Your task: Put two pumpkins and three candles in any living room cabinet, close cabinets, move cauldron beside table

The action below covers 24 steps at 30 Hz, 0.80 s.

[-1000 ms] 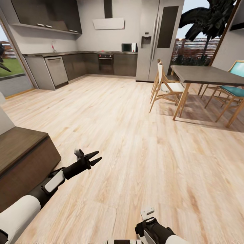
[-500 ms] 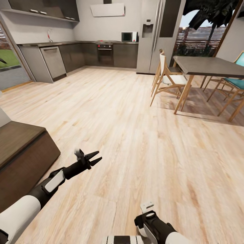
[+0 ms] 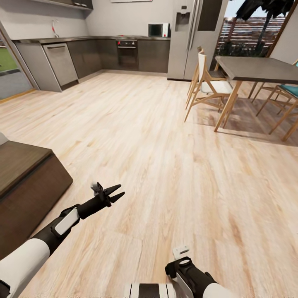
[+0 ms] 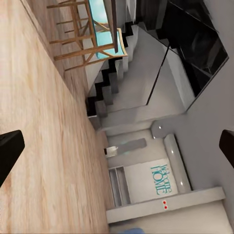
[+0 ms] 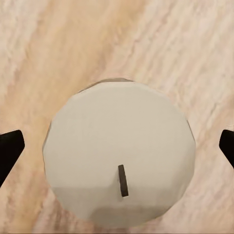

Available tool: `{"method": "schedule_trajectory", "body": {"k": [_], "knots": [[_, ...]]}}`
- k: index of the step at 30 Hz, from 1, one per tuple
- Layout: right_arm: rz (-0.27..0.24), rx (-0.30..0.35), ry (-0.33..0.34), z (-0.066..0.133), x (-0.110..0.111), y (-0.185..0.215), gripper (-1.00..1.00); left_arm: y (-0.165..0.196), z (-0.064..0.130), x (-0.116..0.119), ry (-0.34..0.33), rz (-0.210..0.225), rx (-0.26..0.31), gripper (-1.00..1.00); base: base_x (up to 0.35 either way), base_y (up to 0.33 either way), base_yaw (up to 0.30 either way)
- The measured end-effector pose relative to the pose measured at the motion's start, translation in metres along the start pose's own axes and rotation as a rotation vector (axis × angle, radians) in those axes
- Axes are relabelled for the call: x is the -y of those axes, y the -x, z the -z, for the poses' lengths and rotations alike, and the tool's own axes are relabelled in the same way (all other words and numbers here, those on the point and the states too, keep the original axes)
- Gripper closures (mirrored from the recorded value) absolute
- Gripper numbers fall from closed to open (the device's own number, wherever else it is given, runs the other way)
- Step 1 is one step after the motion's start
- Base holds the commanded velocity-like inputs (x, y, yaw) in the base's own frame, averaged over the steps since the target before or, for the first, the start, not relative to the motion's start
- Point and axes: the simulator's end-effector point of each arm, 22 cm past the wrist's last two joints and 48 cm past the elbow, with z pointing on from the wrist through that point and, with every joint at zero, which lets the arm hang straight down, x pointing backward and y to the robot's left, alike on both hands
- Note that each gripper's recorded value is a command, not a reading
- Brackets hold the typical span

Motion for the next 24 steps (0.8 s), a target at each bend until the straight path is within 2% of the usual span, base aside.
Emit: {"method": "schedule_trajectory", "body": {"k": [11, 13, 20, 22, 24], "knots": [[0.000, -0.041, 0.010, -0.013, -0.003, -0.019, -1.00, -0.007, 0.003, -0.027, 0.023, 0.039, -0.001, -1.00, 0.000, 0.000, 0.000], [0.020, -0.045, 0.003, -0.016, -0.002, -0.021, -1.00, -0.008, 0.004, -0.031, 0.027, 0.046, -0.001, -1.00, 0.000, 0.000, 0.000], [0.020, -0.044, 0.005, -0.015, -0.004, -0.021, -1.00, -0.008, 0.004, -0.031, 0.027, 0.046, 0.001, -1.00, 0.000, 0.000, 0.000], [0.004, -0.041, 0.013, -0.015, -0.005, -0.019, -1.00, -0.008, 0.004, -0.031, 0.027, 0.046, 0.001, -1.00, 0.000, 0.000, 0.000], [0.005, -0.033, 0.011, -0.015, -0.004, -0.011, -1.00, -0.003, 0.016, -0.035, 0.033, 0.050, 0.029, -1.00, 0.000, 0.000, 0.000]]}}
